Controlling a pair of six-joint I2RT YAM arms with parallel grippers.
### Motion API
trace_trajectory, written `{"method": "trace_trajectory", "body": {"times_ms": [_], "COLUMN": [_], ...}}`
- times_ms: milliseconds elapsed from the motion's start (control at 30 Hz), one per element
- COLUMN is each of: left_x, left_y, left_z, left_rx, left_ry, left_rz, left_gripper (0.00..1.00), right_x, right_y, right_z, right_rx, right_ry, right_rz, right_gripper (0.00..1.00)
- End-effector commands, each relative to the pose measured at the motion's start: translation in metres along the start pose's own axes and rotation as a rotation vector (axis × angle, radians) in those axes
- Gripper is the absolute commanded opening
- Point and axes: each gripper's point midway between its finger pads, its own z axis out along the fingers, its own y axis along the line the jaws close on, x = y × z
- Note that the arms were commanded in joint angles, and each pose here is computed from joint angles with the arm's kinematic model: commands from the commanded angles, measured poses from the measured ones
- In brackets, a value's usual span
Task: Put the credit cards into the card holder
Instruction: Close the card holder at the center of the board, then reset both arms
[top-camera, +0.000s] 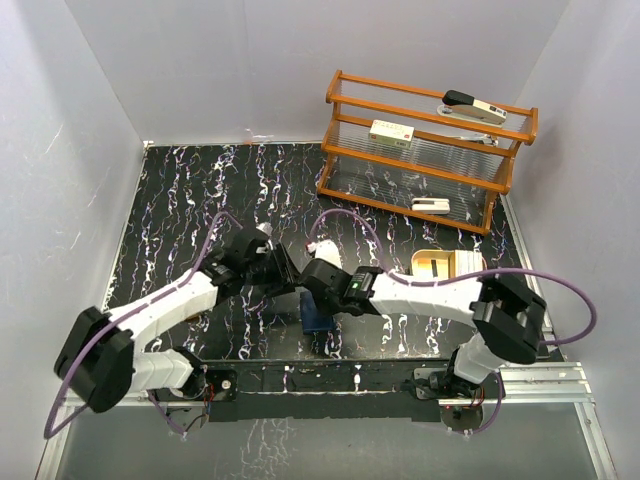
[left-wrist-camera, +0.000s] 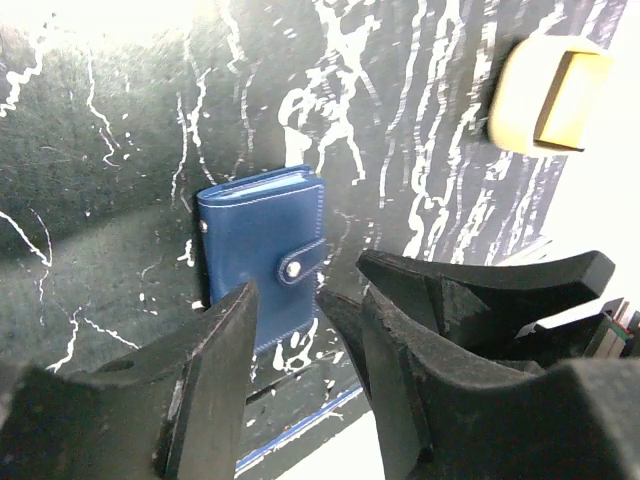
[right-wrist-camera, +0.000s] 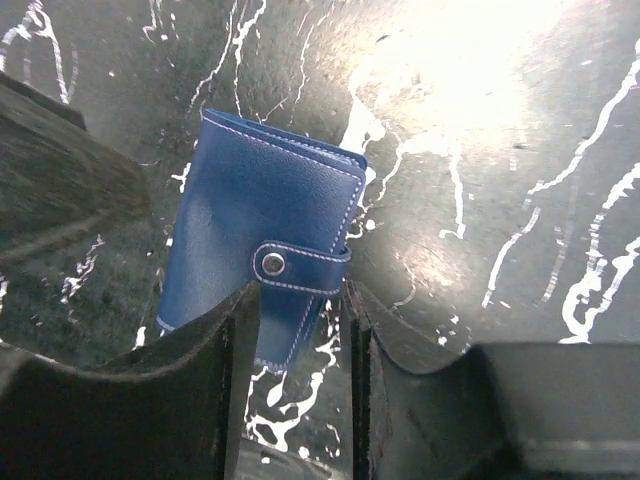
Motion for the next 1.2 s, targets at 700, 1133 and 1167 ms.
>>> {"method": "trace_trajectory", "body": {"times_ms": [700, 1133, 1167], "left_x": [-0.054, -0.048, -0.046], "left_y": [-0.082, -0.081, -0.078], "left_z": [-0.209, -0.221, -0.216], "left_rx": [0.100, 0.163, 0.160], "left_ry": [-0.421, -0.462, -0.455], "left_rz": [0.318, 0.326, 0.319], "left_gripper": [0.99, 0.99, 0.99], "right_x": [-0.137, -0.128, -0.127], "right_y": [-0.053, -0.047, -0.046], "right_z": [-0.239, -0.234, -0.233], "right_rx": [-0.173, -0.243, -0.245], "right_ry": [-0.579, -0.575, -0.574], "right_rz": [0.385, 0.443, 0.442], "right_gripper": [0.98, 0.98, 0.98]}}
